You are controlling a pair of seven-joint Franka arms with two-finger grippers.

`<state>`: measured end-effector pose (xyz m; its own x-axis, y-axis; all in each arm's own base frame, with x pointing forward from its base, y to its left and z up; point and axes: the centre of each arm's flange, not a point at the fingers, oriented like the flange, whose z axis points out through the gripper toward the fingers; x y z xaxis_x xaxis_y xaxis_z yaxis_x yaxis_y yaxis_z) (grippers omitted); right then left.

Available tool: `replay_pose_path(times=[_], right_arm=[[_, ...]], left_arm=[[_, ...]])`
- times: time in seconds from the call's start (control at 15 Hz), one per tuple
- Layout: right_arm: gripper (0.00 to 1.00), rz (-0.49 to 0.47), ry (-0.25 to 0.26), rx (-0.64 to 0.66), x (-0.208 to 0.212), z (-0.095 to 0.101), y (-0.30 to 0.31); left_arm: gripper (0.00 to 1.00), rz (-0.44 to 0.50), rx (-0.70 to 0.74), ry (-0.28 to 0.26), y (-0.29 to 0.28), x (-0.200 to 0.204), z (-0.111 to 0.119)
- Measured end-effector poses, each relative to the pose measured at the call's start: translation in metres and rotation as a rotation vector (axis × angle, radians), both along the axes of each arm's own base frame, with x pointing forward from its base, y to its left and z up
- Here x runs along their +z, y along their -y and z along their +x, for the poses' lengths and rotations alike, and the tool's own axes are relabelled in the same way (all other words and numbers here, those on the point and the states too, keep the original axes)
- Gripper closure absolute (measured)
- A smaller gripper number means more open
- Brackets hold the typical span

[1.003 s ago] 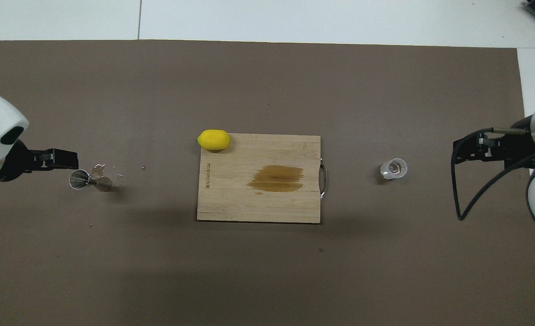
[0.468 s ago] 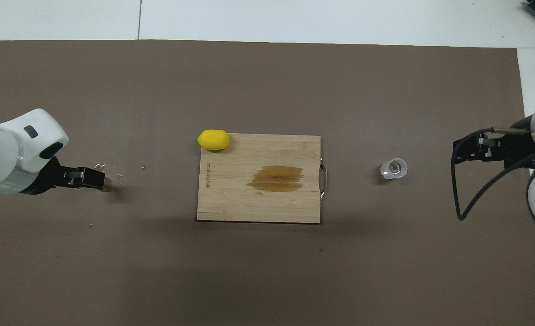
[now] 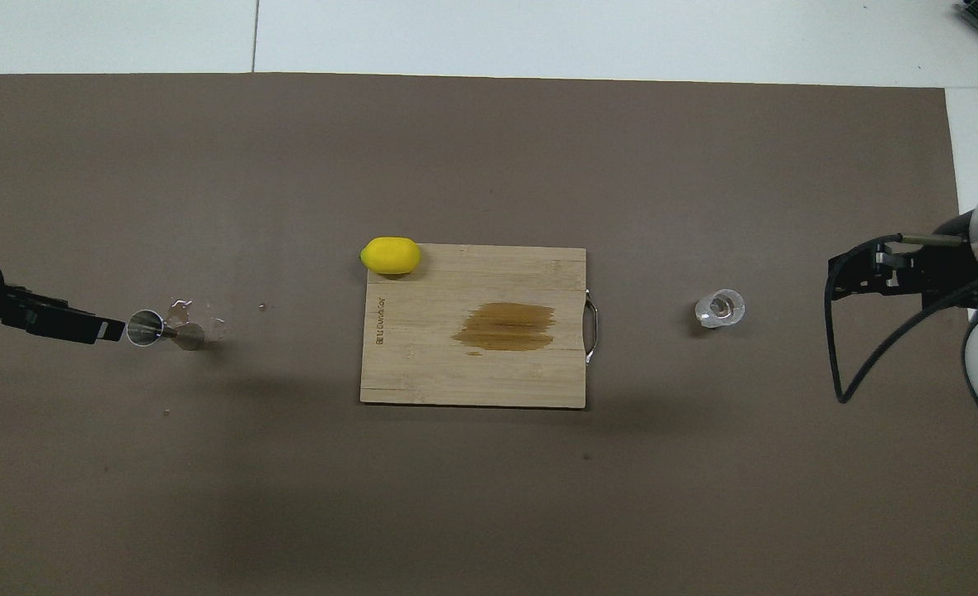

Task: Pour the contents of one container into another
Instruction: 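Open the left gripper and position it around the metal cup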

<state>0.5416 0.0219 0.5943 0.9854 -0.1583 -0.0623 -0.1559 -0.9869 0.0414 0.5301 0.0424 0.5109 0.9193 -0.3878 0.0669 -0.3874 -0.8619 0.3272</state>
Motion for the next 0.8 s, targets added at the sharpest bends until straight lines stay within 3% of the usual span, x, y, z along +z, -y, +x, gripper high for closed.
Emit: replay_pose_path(times=[0.53,0.8], right_arm=[[0.0,0.0,0.0,0.0,0.0,0.0,0.0],[0.0,0.0,0.0,0.0,0.0,0.0,0.0]], left_arm=[[0.0,-0.357,-0.204,0.171,-0.077,-0.059,0.011],[0.0,-0.542,-0.294,0.321,-0.108,-0.105,0.015]])
